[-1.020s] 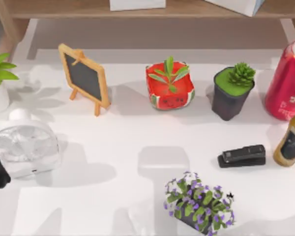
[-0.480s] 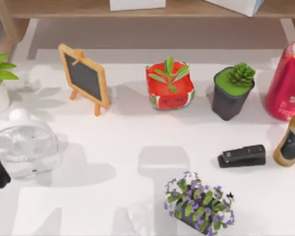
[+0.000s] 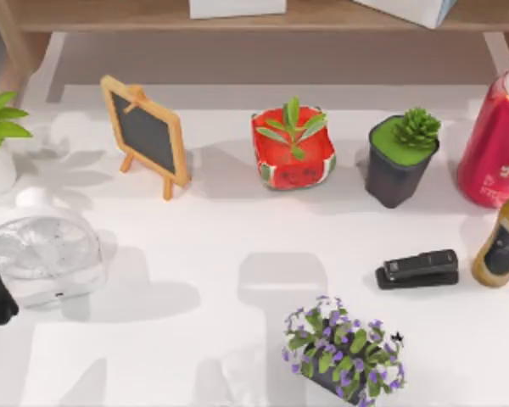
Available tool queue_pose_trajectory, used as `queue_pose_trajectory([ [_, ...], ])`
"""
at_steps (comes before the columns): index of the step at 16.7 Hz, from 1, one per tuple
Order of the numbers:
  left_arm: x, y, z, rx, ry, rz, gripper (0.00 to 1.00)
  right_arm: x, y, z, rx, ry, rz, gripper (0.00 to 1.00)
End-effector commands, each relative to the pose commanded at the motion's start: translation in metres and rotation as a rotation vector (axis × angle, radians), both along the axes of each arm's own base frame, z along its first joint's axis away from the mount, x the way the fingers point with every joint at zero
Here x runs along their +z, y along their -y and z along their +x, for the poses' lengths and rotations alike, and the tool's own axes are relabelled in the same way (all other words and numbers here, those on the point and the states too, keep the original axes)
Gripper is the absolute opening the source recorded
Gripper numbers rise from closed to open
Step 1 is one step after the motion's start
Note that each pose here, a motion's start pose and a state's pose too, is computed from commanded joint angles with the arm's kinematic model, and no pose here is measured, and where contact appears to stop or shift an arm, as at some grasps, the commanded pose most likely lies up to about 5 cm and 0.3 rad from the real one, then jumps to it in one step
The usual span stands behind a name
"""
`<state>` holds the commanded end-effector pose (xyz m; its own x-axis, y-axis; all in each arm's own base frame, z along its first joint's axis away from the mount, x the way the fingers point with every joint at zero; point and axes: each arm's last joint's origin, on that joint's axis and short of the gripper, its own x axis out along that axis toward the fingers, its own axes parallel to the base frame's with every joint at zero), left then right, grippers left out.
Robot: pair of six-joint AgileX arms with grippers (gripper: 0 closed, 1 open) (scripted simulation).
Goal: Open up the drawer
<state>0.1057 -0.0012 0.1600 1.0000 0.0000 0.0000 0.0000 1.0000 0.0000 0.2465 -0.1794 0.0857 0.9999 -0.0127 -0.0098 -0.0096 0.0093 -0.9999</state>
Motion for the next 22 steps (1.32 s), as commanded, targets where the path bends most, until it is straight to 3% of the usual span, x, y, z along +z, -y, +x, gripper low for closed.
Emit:
queue_pose_trajectory([
  [5,0.0,0.0,0.0,0.0,0.0,0.0,1.0,0.0008,-0.0001,-0.0058,0.0,0.003,-0.003,0.0],
  [18,0.0,0.0,0.0,0.0,0.0,0.0,1.0,0.0008,-0.0001,-0.0058,0.0,0.003,-0.003,0.98],
  [22,0.0,0.0,0.0,0.0,0.0,0.0,1.0,0.0008,-0.0001,-0.0058,0.0,0.003,-0.003,1.0],
])
